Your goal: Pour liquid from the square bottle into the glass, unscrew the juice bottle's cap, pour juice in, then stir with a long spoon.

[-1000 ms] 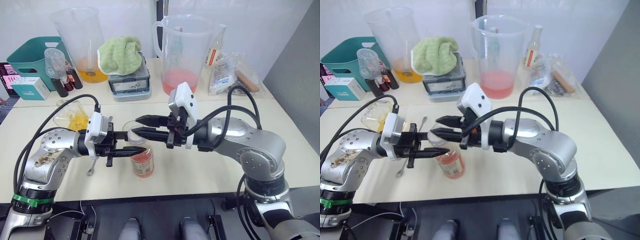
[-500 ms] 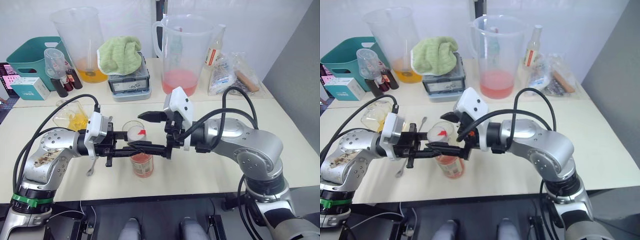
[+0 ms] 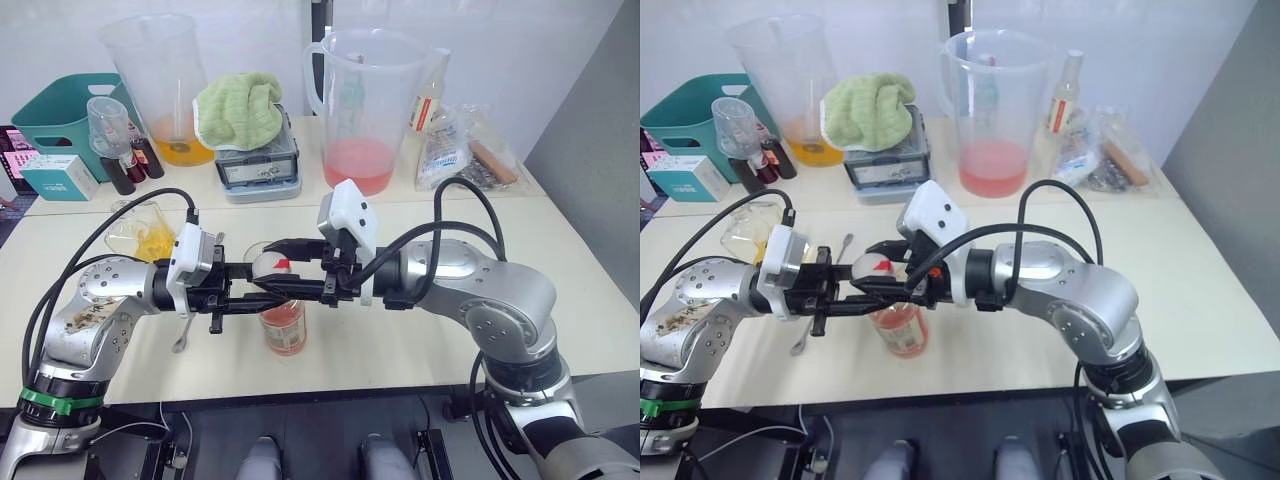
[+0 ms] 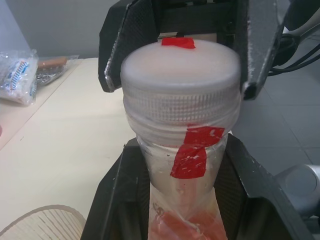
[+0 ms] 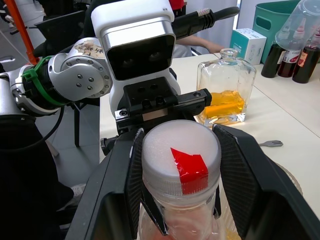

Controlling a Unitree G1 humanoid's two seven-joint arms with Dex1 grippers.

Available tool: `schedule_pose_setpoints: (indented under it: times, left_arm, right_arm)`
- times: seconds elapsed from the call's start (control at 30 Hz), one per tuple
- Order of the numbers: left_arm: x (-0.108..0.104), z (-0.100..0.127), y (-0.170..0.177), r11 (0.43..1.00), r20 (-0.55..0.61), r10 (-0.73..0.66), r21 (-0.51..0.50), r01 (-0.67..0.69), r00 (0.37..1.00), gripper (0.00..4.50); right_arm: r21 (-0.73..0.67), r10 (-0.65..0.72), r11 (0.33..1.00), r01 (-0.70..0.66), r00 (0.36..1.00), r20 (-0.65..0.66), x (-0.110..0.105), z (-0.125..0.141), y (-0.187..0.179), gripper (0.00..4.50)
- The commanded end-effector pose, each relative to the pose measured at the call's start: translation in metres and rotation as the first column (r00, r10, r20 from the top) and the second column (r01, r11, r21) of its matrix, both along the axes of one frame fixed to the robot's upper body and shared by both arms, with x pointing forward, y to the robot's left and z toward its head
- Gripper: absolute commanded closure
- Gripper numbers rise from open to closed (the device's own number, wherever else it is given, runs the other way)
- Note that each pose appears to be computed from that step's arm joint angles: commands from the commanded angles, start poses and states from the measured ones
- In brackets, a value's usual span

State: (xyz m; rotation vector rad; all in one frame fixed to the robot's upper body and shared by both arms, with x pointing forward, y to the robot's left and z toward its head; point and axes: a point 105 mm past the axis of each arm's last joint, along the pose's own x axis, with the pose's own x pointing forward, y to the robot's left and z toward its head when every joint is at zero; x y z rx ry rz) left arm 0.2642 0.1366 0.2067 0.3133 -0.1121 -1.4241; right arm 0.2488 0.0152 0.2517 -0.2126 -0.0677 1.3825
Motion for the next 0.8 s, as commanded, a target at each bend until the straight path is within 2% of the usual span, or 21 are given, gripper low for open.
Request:
schedule_pose_setpoints:
  times: [0.03,0.1,0.23,0.3,0.4,0.47,0.57,0.8]
  left_arm:
    - [0.000,-0.016,0.005,0.998,-0.061,0.031,0.063,-0.027,0.998,3.23]
    - [0.000,-0.016,0.005,0.998,-0.061,0.030,0.064,-0.026,0.998,3.23]
    - [-0.001,-0.016,0.006,0.997,-0.062,0.022,0.071,-0.018,0.998,3.23]
    - [-0.001,-0.017,0.006,0.997,-0.063,0.017,0.075,-0.012,0.998,3.23]
    - [-0.002,-0.017,0.006,0.997,-0.064,0.013,0.079,-0.008,0.998,3.23]
    - [-0.004,-0.018,0.006,0.997,-0.066,0.010,0.080,-0.005,0.998,3.23]
    - [-0.006,-0.018,0.005,0.997,-0.069,0.010,0.079,-0.005,0.998,3.23]
    - [-0.007,-0.018,0.005,0.997,-0.071,0.016,0.077,-0.010,0.997,3.23]
  right_arm:
    - [0.034,0.001,0.999,-0.003,0.998,0.067,0.001,0.012,0.000,2.83]
    - [0.012,0.059,0.998,-0.061,0.994,0.093,0.002,0.013,0.000,2.83]
    - [-0.122,0.377,0.923,-0.365,0.922,0.091,0.003,0.006,-0.005,2.83]
    - [-0.199,0.539,0.829,-0.523,0.842,0.034,0.011,0.002,-0.003,2.83]
    - [-0.320,0.683,0.681,-0.659,0.729,-0.046,0.018,-0.007,0.004,2.83]
    - [-0.395,0.723,0.607,-0.690,0.686,-0.087,0.022,-0.012,0.016,2.83]
    - [-0.449,0.747,0.558,-0.698,0.658,-0.094,0.024,-0.014,0.029,2.83]
    - [-0.447,0.762,0.556,-0.701,0.644,-0.062,0.027,0.000,0.030,2.83]
